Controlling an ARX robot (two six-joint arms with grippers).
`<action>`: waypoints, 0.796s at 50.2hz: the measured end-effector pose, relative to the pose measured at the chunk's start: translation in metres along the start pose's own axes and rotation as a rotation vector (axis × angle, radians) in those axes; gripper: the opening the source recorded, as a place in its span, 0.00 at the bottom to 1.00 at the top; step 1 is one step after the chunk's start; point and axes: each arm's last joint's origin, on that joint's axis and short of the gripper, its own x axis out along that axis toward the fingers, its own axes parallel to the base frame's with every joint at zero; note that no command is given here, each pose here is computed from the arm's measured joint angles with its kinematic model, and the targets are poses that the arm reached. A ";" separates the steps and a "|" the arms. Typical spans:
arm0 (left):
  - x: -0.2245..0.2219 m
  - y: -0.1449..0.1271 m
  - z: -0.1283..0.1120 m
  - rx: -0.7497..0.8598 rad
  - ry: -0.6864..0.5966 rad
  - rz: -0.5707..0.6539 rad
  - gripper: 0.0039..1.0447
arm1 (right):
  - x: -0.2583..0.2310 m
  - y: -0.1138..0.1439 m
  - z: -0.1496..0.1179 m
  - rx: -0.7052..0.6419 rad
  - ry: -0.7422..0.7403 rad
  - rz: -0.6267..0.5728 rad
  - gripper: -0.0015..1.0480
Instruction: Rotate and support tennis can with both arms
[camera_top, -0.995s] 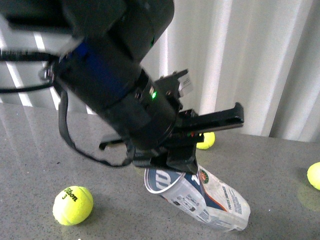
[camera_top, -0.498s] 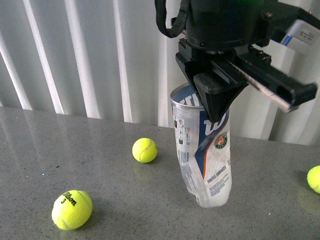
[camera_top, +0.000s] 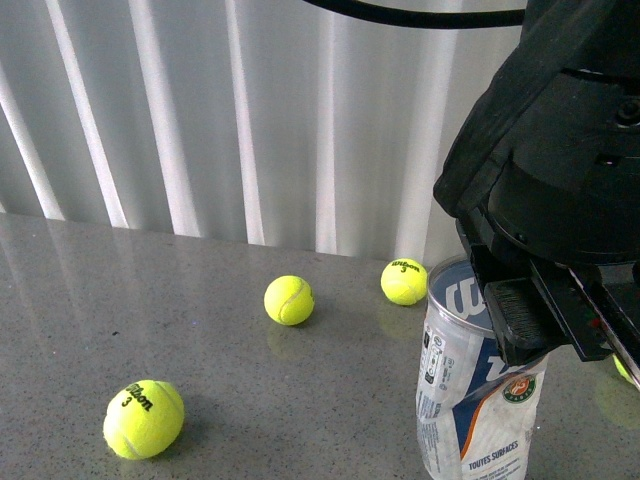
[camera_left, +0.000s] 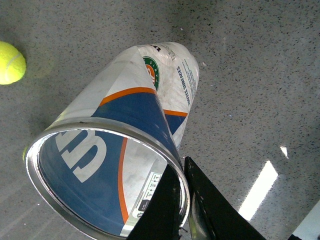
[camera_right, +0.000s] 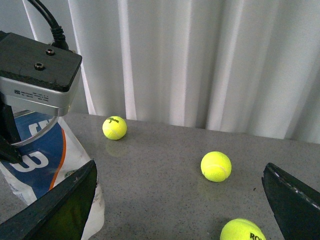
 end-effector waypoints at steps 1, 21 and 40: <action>0.000 0.000 0.000 0.001 -0.001 0.002 0.03 | 0.000 0.000 0.000 0.000 0.000 0.000 0.93; 0.001 0.003 0.005 0.075 0.005 0.073 0.03 | 0.000 0.000 0.000 0.000 0.000 0.000 0.93; 0.020 -0.004 0.009 0.120 0.026 -0.004 0.03 | 0.000 0.000 0.000 0.000 0.000 0.000 0.93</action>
